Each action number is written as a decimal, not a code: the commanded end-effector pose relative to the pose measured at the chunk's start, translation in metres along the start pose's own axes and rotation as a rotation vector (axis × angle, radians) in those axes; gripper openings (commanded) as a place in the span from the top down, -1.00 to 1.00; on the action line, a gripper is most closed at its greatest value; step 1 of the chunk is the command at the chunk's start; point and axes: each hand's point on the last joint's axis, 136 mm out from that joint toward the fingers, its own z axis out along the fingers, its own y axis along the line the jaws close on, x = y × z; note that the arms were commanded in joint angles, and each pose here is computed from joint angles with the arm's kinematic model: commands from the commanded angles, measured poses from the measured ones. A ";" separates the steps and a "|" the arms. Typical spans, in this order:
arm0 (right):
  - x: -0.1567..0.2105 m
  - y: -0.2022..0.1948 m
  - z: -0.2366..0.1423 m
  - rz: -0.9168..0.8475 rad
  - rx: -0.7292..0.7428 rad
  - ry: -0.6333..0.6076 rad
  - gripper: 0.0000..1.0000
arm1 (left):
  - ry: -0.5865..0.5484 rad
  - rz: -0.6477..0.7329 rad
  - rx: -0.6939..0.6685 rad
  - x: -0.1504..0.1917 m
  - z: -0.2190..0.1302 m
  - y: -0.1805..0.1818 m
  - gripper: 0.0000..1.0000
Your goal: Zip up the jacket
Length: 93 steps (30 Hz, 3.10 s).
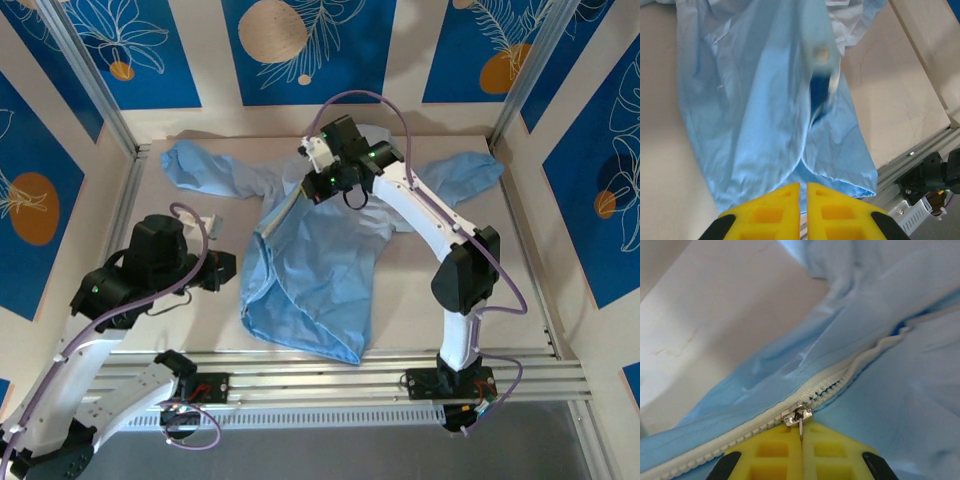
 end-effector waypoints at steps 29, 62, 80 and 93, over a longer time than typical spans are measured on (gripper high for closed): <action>0.009 0.021 -0.001 -0.056 -0.036 -0.008 1.00 | -0.025 0.018 0.149 -0.037 0.045 -0.019 -0.41; 0.012 0.040 0.004 -0.069 -0.057 -0.002 1.00 | 0.107 -0.037 0.099 0.010 0.106 0.018 1.00; 0.001 0.018 0.013 -0.067 0.014 -0.005 1.00 | 0.134 -0.023 0.063 0.036 0.062 0.019 1.00; -0.016 -0.013 0.022 -0.075 0.074 -0.012 1.00 | 0.117 -0.031 0.026 0.040 0.049 0.023 1.00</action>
